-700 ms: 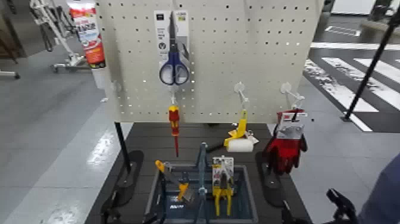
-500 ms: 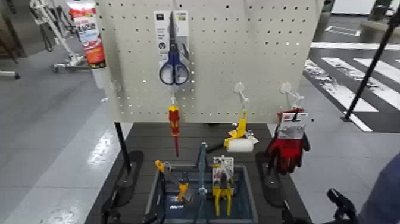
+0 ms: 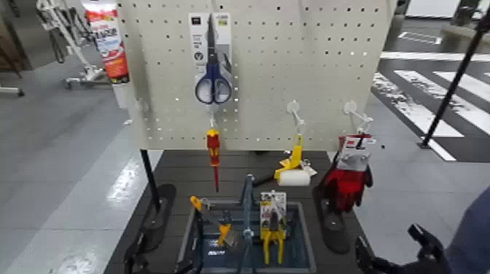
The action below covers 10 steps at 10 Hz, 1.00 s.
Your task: Put the red colored gloves into the crate.
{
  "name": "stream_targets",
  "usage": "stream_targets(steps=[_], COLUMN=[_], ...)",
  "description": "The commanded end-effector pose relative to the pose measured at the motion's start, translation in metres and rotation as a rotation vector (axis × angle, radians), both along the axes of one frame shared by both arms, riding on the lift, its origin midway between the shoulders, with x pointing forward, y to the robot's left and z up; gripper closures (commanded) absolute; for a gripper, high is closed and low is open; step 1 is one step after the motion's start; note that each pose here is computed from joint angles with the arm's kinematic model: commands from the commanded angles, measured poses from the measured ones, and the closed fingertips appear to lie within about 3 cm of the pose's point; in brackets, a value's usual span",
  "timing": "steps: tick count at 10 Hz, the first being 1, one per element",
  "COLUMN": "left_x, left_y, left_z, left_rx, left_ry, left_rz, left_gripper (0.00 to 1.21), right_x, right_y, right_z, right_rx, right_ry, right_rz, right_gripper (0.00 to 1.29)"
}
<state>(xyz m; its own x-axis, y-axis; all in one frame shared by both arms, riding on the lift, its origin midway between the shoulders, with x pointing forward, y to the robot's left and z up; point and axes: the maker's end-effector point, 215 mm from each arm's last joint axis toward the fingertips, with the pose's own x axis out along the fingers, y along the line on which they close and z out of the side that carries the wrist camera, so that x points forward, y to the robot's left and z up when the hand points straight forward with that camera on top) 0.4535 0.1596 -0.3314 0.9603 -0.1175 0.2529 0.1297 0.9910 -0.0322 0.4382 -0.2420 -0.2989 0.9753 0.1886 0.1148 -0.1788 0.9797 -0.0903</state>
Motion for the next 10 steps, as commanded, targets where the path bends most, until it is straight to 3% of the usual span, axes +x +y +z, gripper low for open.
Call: stream_targets(steps=[1, 4, 7, 10], left_x=[0.0, 0.002, 0.004, 0.006], left_y=[-0.002, -0.006, -0.009, -0.012], left_z=[-0.001, -0.002, 0.0, -0.001], left_rx=[-0.013, -0.013, -0.013, -0.011], left_ry=[0.005, 0.009, 0.007, 0.009], left_rz=[-0.003, -0.021, -0.033, -0.047], left_gripper=[0.15, 0.15, 0.15, 0.15], right_x=[0.037, 0.081, 0.119, 0.153], right_y=[-0.026, -0.055, -0.067, -0.058], right_z=[0.013, 0.029, 0.039, 0.04], right_rx=[-0.056, -0.02, 0.021, 0.016], right_ry=[0.032, 0.05, 0.046, 0.044], right_rz=[0.034, 0.09, 0.18, 0.282], right_gripper=[0.1, 0.09, 0.09, 0.09])
